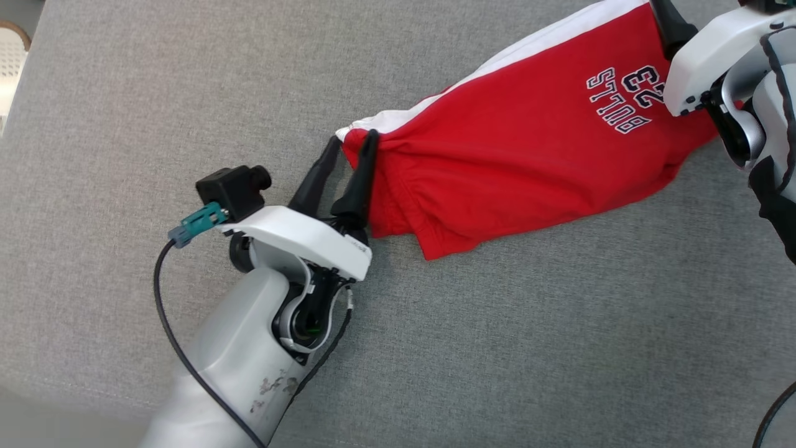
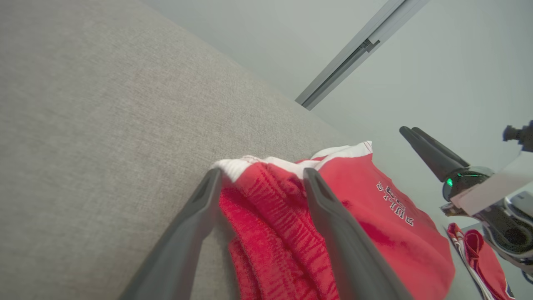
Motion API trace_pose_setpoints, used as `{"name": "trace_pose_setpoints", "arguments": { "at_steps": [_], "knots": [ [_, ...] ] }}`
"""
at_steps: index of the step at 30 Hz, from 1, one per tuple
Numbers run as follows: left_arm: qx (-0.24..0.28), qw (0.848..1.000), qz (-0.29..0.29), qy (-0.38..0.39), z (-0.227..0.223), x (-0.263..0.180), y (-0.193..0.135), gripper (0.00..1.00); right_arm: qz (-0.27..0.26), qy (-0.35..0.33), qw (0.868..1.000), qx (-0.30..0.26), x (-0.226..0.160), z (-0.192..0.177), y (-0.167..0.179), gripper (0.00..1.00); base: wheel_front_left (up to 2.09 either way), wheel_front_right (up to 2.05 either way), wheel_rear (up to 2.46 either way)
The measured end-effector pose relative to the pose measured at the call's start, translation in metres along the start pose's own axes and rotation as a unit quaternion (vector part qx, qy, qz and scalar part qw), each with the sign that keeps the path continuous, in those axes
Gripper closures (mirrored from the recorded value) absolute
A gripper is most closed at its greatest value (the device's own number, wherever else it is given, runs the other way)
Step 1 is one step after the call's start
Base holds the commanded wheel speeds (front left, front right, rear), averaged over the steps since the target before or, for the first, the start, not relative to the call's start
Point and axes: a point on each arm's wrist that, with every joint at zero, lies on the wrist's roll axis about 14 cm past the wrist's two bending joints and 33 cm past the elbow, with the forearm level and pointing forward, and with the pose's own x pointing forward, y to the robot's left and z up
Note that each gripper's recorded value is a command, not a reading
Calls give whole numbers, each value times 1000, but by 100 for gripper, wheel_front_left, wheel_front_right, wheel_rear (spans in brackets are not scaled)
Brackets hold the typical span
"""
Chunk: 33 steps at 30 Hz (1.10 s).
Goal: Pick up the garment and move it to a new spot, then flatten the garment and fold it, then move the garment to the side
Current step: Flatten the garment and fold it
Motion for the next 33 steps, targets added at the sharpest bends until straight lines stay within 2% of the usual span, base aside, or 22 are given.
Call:
{"name": "trace_pose_setpoints", "arguments": {
  "at_steps": [6,11,19,33],
  "knots": [
    [69,997,11,-28,16,-17,5,0,-3,-38,999,22,-24,20,7,0,0,0,0],
    [121,987,17,-102,51,-43,-7,0,-15,-56,997,43,-54,26,16,0,0,0,0],
    [217,963,10,-161,66,-99,-28,0,-44,-86,992,78,-102,39,29,0,0,0,0],
    [339,922,34,-182,60,-151,-31,0,-68,-86,988,112,-138,31,45,0,0,0,0]
  ]
}}
